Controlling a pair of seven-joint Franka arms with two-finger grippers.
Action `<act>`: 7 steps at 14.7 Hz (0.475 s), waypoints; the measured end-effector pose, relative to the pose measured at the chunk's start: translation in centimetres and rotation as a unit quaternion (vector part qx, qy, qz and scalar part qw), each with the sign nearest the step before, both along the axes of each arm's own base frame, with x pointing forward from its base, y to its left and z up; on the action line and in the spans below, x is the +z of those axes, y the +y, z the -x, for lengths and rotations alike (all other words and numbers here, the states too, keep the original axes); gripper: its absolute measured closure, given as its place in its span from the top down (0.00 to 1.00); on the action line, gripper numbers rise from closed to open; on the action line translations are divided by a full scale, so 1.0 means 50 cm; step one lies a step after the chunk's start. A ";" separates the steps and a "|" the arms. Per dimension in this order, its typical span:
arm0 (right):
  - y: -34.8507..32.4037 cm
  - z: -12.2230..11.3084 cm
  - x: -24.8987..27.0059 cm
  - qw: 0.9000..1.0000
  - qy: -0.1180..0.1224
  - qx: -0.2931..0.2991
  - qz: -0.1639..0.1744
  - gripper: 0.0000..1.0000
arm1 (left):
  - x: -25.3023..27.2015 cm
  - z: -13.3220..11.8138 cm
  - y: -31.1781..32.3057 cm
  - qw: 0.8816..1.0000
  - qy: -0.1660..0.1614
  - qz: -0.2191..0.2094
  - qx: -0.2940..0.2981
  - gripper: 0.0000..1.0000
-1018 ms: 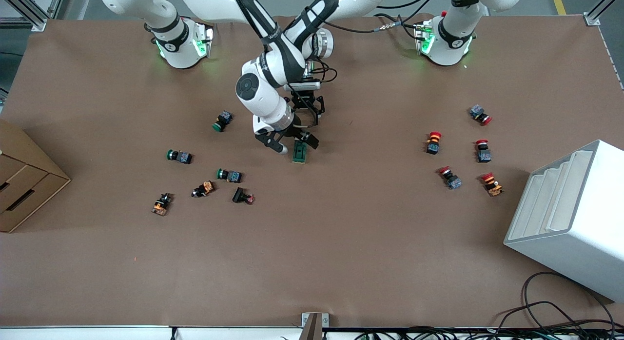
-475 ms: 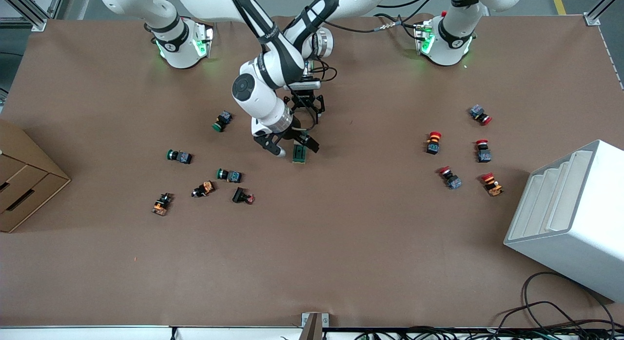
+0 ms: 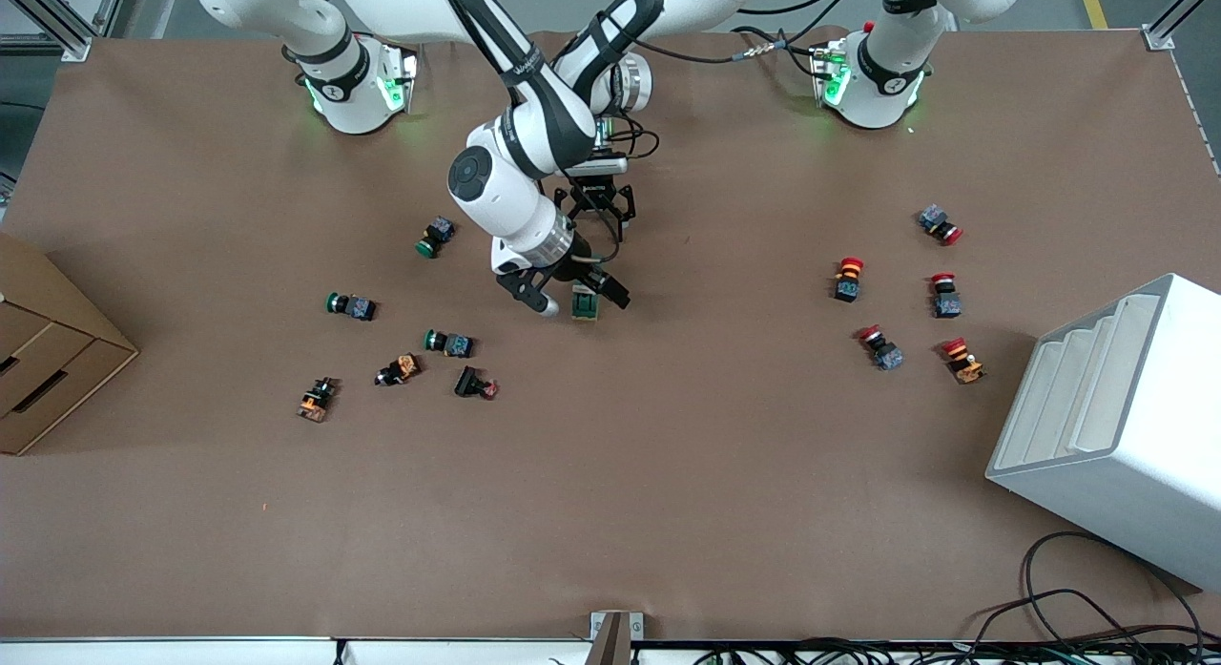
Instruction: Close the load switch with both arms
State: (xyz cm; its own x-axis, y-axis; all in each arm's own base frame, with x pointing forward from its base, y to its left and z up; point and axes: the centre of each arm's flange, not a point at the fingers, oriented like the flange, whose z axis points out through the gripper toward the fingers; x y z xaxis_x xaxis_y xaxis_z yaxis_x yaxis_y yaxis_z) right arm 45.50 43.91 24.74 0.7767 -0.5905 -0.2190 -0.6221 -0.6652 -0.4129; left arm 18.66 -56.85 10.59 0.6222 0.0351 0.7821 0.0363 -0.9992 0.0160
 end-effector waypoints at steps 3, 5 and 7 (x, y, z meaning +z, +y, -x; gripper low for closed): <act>-0.001 0.001 -0.008 1.000 0.002 0.000 0.003 1.00 | 0.008 -0.006 -0.001 1.000 -0.002 0.003 0.002 1.00; -0.002 0.000 -0.011 1.000 0.002 0.000 0.004 1.00 | 0.007 -0.006 0.000 1.000 -0.002 0.002 0.002 1.00; -0.010 -0.009 -0.011 1.000 0.000 0.000 0.006 1.00 | 0.006 -0.006 0.000 1.000 -0.002 0.002 0.002 1.00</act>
